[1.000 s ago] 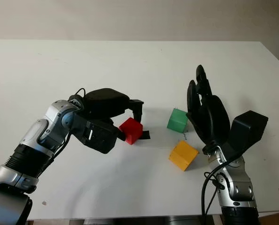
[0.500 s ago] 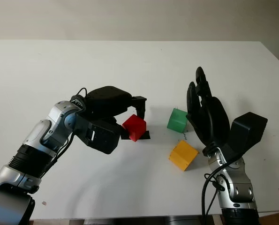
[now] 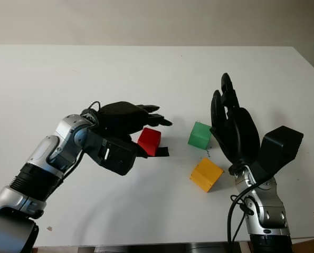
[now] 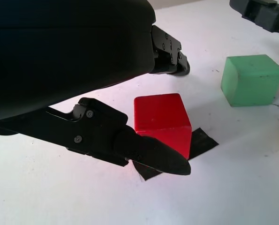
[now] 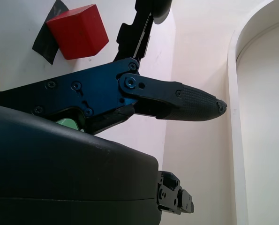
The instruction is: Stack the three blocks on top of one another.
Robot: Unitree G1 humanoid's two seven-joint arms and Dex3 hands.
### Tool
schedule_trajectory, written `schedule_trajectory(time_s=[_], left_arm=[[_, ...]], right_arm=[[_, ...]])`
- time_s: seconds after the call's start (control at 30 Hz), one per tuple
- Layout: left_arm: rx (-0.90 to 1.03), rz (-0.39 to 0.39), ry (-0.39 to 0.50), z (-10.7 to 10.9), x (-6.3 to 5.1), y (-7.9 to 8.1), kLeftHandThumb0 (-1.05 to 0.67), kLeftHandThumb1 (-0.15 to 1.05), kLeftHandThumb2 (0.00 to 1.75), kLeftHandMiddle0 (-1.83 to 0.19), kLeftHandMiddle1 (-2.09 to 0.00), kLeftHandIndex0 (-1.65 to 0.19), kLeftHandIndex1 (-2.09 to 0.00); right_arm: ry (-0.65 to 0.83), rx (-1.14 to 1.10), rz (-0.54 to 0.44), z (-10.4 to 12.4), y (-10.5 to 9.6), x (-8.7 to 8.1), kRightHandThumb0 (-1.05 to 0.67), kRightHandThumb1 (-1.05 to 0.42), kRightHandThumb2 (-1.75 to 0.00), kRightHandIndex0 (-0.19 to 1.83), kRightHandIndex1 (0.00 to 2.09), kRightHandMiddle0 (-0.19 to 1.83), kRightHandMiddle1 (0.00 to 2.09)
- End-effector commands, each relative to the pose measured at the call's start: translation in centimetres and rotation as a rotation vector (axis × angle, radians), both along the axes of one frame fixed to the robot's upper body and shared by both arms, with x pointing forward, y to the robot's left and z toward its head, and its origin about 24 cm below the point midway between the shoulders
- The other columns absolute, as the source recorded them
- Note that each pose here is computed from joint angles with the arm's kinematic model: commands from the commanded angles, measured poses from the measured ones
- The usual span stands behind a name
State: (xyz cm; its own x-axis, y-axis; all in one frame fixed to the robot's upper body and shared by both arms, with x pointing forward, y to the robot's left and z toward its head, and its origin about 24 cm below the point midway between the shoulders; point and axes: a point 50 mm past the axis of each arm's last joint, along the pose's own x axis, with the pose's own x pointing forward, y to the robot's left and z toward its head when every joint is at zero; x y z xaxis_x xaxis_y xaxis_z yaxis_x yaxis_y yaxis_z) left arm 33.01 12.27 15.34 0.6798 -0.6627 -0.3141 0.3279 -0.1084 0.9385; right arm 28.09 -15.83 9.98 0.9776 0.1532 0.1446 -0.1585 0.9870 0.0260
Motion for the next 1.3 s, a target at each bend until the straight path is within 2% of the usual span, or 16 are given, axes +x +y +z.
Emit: schedule_trajectory(time_s=[0.0,0.1,0.2,0.23,0.3,0.33,0.37,0.47,0.57,0.83,0.97,1.03,1.13,1.27], left_arm=[[-0.026,-0.003,0.009,0.4,-0.3,0.3,-0.62,0.99,0.05,0.12,-0.03,-0.02,-0.06],[-0.093,0.007,0.055,1.2,-0.3,0.8,-0.62,0.96,0.04,0.16,-0.02,0.03,-0.04],[-0.224,0.045,0.156,2.4,0.0,2.2,-0.80,0.98,0.05,0.19,-0.01,0.10,-0.02],[-0.301,0.069,0.204,2.7,0.1,2.7,-0.85,0.97,0.05,0.19,0.00,0.14,-0.01],[-0.470,0.089,0.281,3.4,0.3,3.7,-0.84,0.95,0.04,0.19,0.00,0.18,-0.01],[-0.539,0.107,0.304,3.7,0.3,4.3,-0.87,0.99,0.07,0.19,0.00,0.19,0.00],[-0.593,0.126,0.299,3.9,0.2,4.8,-0.90,1.02,0.11,0.19,0.00,0.19,0.00],[-0.752,0.218,0.253,3.9,-0.2,6.2,-0.94,1.04,0.45,0.19,0.00,0.19,0.00],[-0.868,0.274,0.200,3.2,-0.6,7.1,-0.89,1.05,0.59,0.19,0.00,0.19,0.00],[-1.120,0.420,0.222,-0.3,-1.6,8.3,-0.82,1.05,0.50,0.19,0.00,0.19,0.00],[-1.153,0.433,0.231,-1.9,-2.2,7.8,-0.83,1.05,0.54,0.19,0.00,0.19,0.00],[-1.159,0.441,0.242,-2.5,-2.6,7.4,-0.84,1.05,0.56,0.19,0.00,0.19,0.00],[-1.189,0.455,0.257,-3.3,-3.3,7.1,-0.82,1.05,0.57,0.19,0.00,0.19,0.00],[-1.234,0.492,0.249,-4.0,-3.9,6.7,-0.81,1.05,0.60,0.19,0.00,0.19,0.00]], right_arm=[[-0.018,-0.004,-0.003,0.4,-0.2,-0.1,-0.72,-1.05,-0.59,-0.19,0.00,-0.19,0.00],[-0.017,-0.003,-0.010,0.4,-0.2,-0.1,-0.72,-1.05,-0.59,-0.19,0.00,-0.19,0.00],[-0.017,-0.002,-0.012,0.4,-0.3,0.0,-0.72,-1.05,-0.59,-0.19,0.00,-0.19,0.00],[-0.018,-0.001,-0.013,0.5,-0.3,0.0,-0.72,-1.05,-0.59,-0.19,0.00,-0.19,0.00],[-0.026,-0.004,-0.010,0.6,-0.3,0.0,-0.72,-1.05,-0.58,-0.19,0.00,-0.19,0.00],[-0.031,-0.007,-0.006,0.7,-0.4,0.1,-0.72,-1.05,-0.59,-0.19,0.00,-0.19,0.00],[-0.038,-0.011,-0.002,0.8,-0.5,0.1,-0.71,-1.05,-0.59,-0.19,0.00,-0.19,0.00],[-0.062,-0.020,0.002,1.3,-0.8,0.5,-0.73,-1.05,-0.59,-0.19,0.00,-0.19,0.00],[-0.075,-0.080,0.005,2.0,-1.4,0.7,-0.76,-1.05,-0.56,-0.19,0.00,-0.19,0.00],[-0.168,-0.332,0.003,4.8,-3.5,1.2,-0.73,-1.05,-0.43,-0.17,0.02,-0.14,0.05],[-0.187,-0.399,0.080,6.0,-4.5,1.5,-0.71,-1.05,-0.22,-0.19,0.00,-0.17,0.04],[-0.184,-0.490,0.107,6.8,-5.0,1.5,-0.70,-1.00,-0.11,-0.19,0.00,-0.15,0.05],[-0.210,-0.690,0.147,8.3,-5.5,1.0,-0.68,-0.92,-0.05,-0.11,0.05,-0.02,0.11],[-0.256,-0.913,0.264,10.3,-5.9,0.3,-0.63,-0.82,-0.03,-0.04,0.08,0.14,0.16]])
